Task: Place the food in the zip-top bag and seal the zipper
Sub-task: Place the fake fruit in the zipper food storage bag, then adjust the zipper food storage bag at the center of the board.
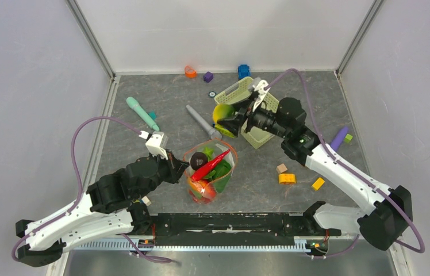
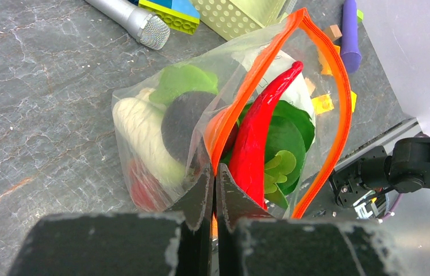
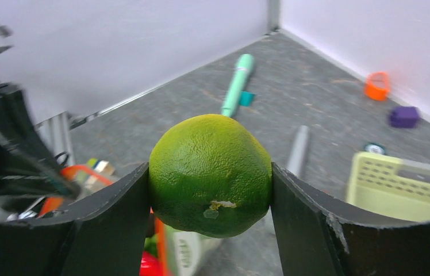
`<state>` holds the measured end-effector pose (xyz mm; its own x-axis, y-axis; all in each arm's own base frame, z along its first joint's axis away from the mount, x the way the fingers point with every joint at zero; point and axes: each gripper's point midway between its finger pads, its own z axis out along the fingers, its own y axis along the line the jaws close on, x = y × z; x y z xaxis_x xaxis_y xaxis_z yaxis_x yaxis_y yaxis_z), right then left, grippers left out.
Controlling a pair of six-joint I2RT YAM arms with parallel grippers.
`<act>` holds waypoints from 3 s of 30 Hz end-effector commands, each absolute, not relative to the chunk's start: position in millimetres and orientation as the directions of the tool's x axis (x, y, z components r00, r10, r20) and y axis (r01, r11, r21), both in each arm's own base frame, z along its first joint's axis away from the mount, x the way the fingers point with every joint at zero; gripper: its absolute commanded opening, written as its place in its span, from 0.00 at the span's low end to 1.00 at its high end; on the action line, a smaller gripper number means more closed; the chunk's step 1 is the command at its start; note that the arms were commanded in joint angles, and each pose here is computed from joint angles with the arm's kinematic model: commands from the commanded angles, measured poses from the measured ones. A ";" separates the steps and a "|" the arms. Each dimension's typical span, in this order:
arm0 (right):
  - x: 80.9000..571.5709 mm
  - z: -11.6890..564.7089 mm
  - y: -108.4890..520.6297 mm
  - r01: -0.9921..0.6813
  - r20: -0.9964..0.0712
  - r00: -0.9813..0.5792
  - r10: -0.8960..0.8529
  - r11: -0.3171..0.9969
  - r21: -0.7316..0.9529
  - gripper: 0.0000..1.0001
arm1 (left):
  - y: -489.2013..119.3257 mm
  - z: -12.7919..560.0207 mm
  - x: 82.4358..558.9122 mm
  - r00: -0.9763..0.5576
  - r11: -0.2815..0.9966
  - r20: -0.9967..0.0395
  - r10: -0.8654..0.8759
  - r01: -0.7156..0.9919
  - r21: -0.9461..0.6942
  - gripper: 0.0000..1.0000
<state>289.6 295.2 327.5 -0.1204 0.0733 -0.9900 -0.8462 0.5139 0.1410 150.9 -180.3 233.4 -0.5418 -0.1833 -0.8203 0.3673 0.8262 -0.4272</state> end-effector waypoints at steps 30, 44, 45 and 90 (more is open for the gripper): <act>185.6 265.9 361.5 -0.929 -0.970 0.019 -0.243 0.354 -0.107 0.34 | -181.2 247.6 153.7 -0.534 0.811 -0.807 -0.252 0.339 -0.477 0.02; 186.5 286.0 367.8 -0.925 -0.976 0.039 -0.213 0.363 -0.116 0.98 | -182.0 247.0 150.6 -0.546 0.801 -0.798 -0.256 0.343 -0.491 0.02; 182.7 290.3 366.3 -0.929 -0.979 0.041 -0.199 0.352 -0.111 0.98 | -181.8 247.6 150.7 -0.545 0.801 -0.798 -0.257 0.343 -0.492 0.02; 204.6 252.3 243.9 -0.424 -0.903 -0.414 0.114 0.854 0.302 0.01 | -334.2 286.6 152.3 -0.530 0.531 -0.848 0.002 0.719 -0.448 0.06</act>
<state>197.0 256.7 229.9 -0.4134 -0.0436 -0.9095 -0.5409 0.8153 0.2067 148.1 -299.5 238.6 -0.6428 0.0335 -0.7653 0.5839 0.6681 -0.4611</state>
